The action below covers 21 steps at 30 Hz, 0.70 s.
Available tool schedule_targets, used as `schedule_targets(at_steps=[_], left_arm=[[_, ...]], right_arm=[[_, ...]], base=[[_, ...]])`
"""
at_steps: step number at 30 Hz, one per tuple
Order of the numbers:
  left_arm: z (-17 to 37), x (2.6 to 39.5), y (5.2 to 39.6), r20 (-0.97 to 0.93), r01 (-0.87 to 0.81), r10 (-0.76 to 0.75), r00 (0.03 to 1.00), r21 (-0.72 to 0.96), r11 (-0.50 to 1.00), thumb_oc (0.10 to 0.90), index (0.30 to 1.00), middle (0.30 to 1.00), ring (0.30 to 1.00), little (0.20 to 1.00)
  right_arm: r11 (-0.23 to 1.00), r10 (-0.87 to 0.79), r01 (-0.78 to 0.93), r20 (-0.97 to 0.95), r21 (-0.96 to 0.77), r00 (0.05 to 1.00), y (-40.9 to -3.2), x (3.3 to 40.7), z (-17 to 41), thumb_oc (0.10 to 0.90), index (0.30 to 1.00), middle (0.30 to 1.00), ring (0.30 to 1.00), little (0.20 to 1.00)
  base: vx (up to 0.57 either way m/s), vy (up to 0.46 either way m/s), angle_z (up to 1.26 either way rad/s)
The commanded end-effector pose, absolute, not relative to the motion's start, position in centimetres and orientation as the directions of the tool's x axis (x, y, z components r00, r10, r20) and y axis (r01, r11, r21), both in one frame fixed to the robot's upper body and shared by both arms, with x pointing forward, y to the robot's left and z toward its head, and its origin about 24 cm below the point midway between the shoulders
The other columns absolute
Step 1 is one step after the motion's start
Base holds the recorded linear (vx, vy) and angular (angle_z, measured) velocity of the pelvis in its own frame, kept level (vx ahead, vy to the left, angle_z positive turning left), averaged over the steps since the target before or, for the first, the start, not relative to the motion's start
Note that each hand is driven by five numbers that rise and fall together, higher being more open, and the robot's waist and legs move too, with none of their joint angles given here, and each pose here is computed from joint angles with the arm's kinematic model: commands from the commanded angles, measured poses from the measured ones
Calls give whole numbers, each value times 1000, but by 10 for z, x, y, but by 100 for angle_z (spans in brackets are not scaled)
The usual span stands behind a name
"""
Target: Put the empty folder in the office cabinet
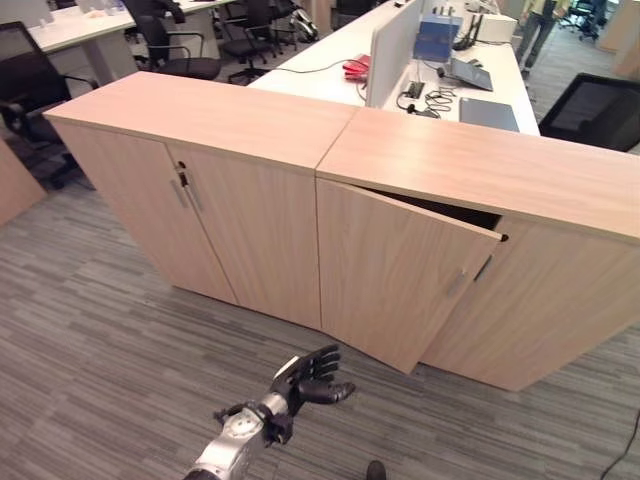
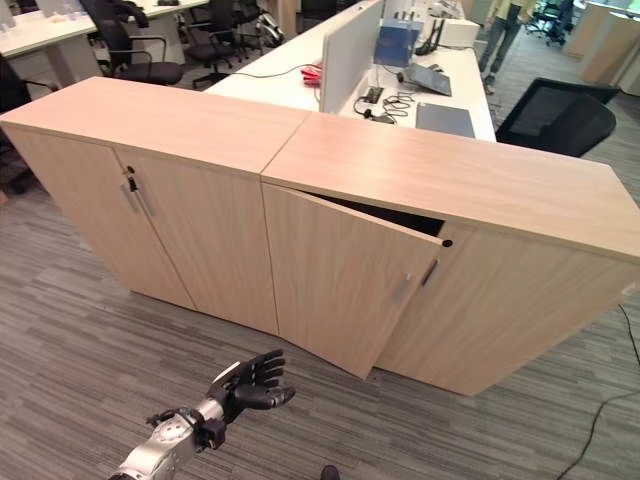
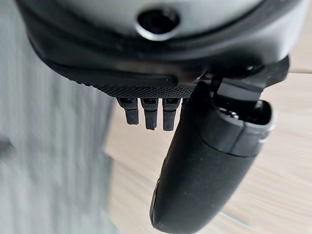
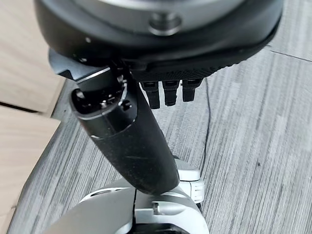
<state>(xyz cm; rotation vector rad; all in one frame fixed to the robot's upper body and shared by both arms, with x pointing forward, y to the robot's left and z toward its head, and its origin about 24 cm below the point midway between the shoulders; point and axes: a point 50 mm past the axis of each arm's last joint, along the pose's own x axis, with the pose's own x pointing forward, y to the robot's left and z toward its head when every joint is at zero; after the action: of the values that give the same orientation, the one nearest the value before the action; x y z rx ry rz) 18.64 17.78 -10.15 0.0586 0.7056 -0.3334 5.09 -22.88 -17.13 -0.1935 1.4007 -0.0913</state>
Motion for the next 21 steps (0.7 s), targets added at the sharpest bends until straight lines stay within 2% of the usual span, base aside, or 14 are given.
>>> schedule_targets(at_steps=[1,4,5,6,8,14,18,21], left_arm=[[-112,193,178,-687,362,-237,687,41,931,800,900,900,900,900],[-143,154,204,-845,241,-66,531,76,968,800,900,900,900,900],[-143,154,204,-845,241,-66,531,76,968,800,900,900,900,900],[-154,130,216,-907,297,5,422,144,944,800,900,900,900,900],[-159,109,229,-935,306,82,345,195,932,800,900,900,900,900],[-162,86,240,-931,70,150,332,183,981,800,900,900,900,900],[-166,70,238,-945,81,166,282,196,977,800,900,900,900,900],[-166,74,234,-944,124,154,293,197,973,800,900,900,900,900]], right_arm=[[957,-223,-157,-965,-244,141,-249,52,-167,800,900,900,900,900],[956,-232,-153,-963,-252,135,-255,50,-165,800,900,900,900,900],[956,-232,-153,-963,-252,135,-255,50,-165,800,900,900,900,900],[947,-234,-190,-961,-260,150,-257,53,-164,800,900,900,900,900],[930,-237,-249,-959,-270,157,-261,55,-163,800,900,900,900,900],[930,-229,-255,-959,-266,165,-260,53,-163,800,900,900,900,900],[931,-216,-269,-966,-248,142,-254,44,-166,800,900,900,900,900],[931,-211,-273,-968,-242,138,-251,42,-167,800,900,900,900,900]], base=[[10,-10,9],[3,-3,2],[0,0,0],[12,-9,5],[16,-5,12],[5,-10,-1],[0,0,0],[0,0,0]])
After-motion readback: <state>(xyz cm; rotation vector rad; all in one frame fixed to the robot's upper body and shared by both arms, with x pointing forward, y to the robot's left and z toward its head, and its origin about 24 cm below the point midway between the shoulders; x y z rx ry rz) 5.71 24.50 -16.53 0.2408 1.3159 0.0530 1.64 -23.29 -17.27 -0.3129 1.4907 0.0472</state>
